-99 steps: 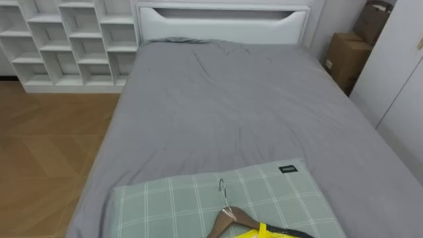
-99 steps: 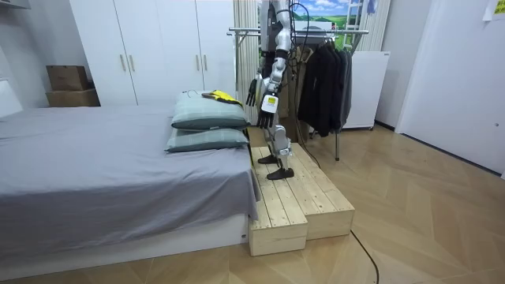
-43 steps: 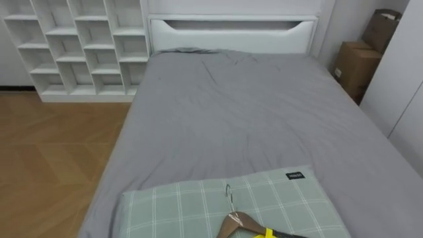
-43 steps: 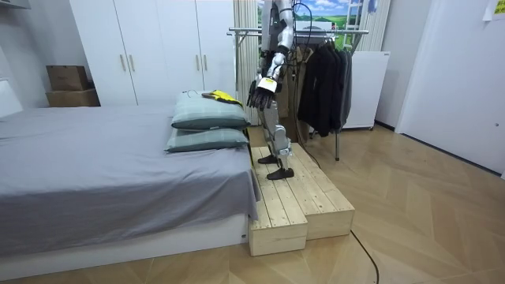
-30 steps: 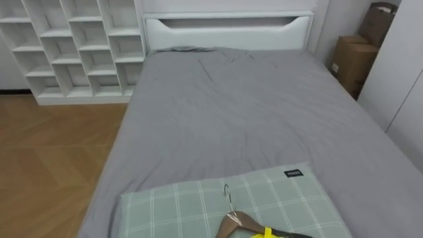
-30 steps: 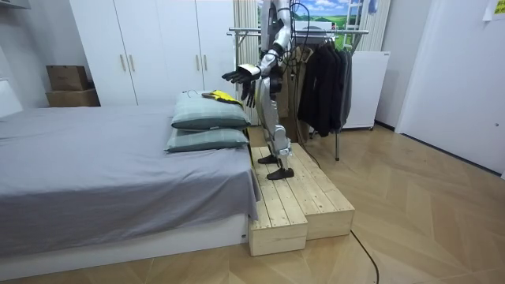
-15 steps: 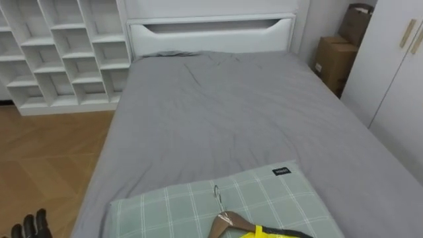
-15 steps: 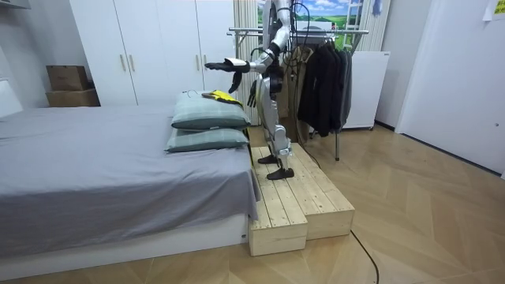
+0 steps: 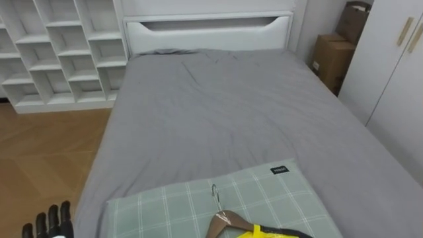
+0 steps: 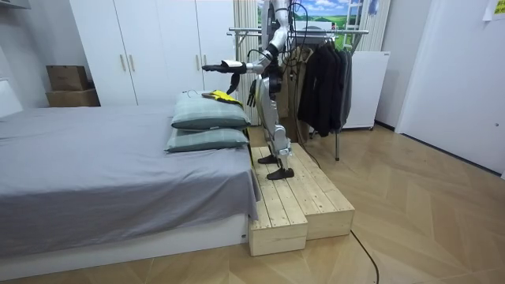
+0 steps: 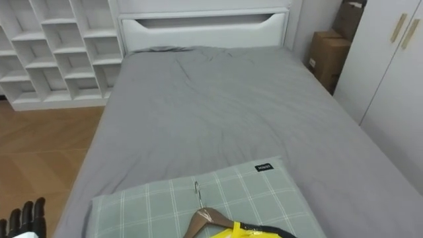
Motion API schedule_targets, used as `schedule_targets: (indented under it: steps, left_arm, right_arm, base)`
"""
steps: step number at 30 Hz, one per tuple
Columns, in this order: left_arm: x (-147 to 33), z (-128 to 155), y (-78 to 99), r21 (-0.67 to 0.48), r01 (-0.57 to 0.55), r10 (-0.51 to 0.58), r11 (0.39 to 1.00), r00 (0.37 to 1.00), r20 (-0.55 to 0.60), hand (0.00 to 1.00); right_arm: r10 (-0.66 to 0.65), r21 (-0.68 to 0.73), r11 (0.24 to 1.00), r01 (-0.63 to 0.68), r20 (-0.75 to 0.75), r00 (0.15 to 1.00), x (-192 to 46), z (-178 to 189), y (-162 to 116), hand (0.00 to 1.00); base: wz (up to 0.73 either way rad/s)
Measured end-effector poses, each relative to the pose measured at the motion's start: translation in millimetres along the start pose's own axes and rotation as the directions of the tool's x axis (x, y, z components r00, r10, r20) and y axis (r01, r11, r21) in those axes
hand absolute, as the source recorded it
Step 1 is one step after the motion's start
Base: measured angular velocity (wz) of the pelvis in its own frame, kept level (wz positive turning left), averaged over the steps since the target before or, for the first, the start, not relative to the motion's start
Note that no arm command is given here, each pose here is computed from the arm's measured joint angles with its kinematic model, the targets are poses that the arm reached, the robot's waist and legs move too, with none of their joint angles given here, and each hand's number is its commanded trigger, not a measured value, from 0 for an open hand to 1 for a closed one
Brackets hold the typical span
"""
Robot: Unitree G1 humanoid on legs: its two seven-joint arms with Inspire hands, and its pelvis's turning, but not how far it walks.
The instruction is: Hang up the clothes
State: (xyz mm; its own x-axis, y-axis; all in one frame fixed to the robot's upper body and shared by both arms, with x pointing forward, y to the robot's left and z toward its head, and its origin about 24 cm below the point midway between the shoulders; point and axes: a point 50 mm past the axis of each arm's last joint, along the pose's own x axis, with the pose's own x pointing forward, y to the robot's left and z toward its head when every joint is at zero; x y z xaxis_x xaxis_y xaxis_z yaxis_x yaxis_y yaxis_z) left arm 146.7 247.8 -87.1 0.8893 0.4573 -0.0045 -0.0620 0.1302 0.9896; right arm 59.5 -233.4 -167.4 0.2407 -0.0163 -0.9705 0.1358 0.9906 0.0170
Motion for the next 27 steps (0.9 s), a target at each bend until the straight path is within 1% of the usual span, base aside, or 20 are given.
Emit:
schedule_targets:
  steps: [9, 16, 19, 23, 27]
  left_arm:
    - [-4.3, 11, -5.9, 0.029, 0.049, -0.051, 0.998, 0.997, 0.065, 0.0]
    - [2.4, 22, -5.0, 0.049, 0.05, -0.056, 0.998, 0.991, 0.124, 0.0]
    - [2.1, 23, -5.5, 0.05, 0.055, -0.061, 0.997, 0.989, 0.132, 0.0]
    - [1.3, 25, -8.0, 0.055, 0.094, -0.101, 0.994, 0.985, 0.14, 0.0]
    - [3.3, 27, -8.4, 0.054, 0.112, -0.119, 0.992, 0.982, 0.144, 0.0]
  right_arm:
    - [0.01, -0.023, 1.0, -0.01, 0.005, 1.0, 1, 2, 3, 0.0]
    - [0.012, -0.038, 0.999, -0.012, 0.014, 1.0, 1, 4, 4, 0.0]
    - [0.014, -0.04, 0.999, -0.013, 0.022, 1.0, 1, 5, 5, 0.0]
    - [0.019, -0.051, 0.999, -0.017, 0.025, 1.0, 1, 6, 6, 0.0]
    - [0.024, -0.06, 0.998, -0.022, 0.034, 0.999, 2, 9, 8, 0.0]
  base:
    - [0.0]
    - [0.0]
    - [0.0]
    - [-0.06]
    - [-0.07]
